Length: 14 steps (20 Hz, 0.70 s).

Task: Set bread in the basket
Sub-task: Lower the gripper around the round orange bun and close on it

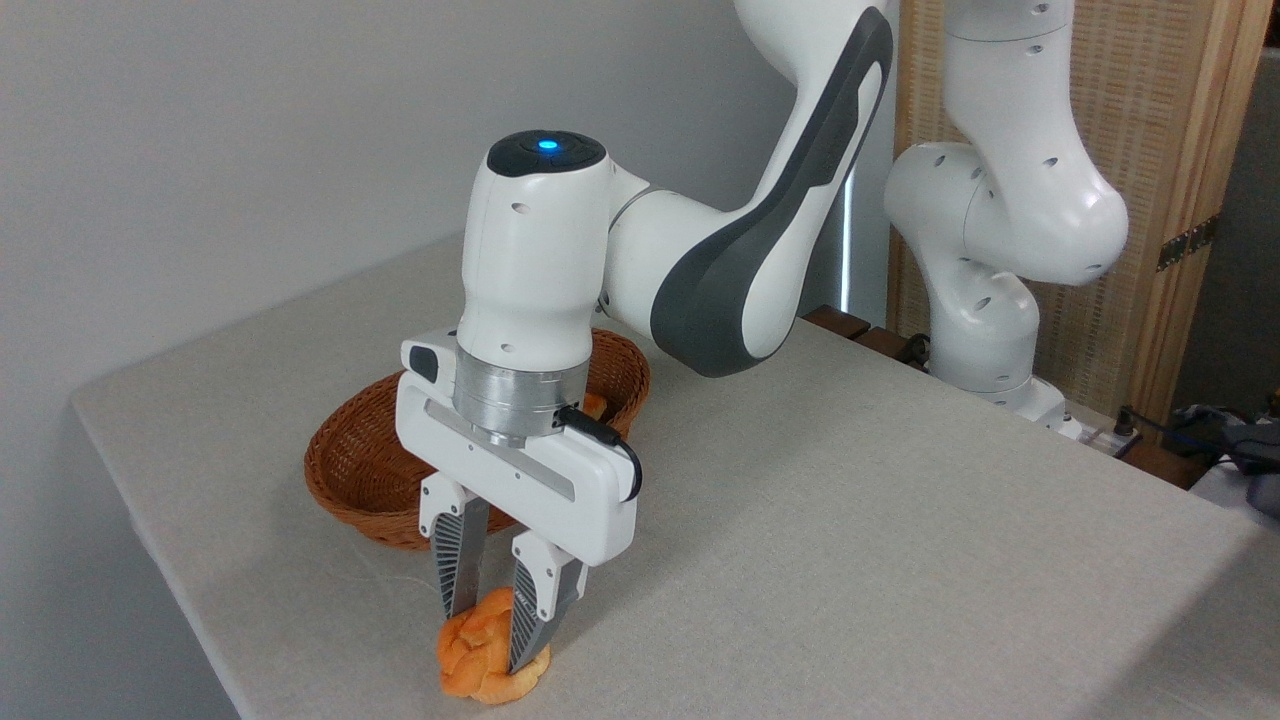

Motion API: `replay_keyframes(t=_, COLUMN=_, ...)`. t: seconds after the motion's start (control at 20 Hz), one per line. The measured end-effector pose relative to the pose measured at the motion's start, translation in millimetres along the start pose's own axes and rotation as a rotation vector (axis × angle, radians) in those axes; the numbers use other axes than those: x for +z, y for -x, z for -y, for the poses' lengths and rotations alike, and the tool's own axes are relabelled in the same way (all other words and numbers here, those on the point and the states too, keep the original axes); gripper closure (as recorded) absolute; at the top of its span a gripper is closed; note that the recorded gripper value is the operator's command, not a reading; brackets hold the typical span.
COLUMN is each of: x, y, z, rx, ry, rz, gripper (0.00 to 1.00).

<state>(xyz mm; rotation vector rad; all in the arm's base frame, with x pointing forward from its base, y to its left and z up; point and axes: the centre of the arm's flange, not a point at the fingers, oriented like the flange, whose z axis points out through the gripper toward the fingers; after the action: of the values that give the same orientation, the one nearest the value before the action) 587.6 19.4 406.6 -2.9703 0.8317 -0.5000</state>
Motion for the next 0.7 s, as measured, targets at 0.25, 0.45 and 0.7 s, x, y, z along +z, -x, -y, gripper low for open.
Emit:
replay_keyframes(t=0.25, x=0.8, y=0.1, z=0.0, rx=0.000, ry=0.001, rz=0.001, gripper=0.57)
replay_keyframes(t=0.45, x=3.0, y=-1.9, z=-2.2, rx=0.005, ry=0.003, rz=0.002, gripper=0.57)
replay_keyframes(t=0.7, x=1.9, y=-5.7, z=-3.1, rx=0.010, ry=0.002, rz=-0.002, gripper=0.61)
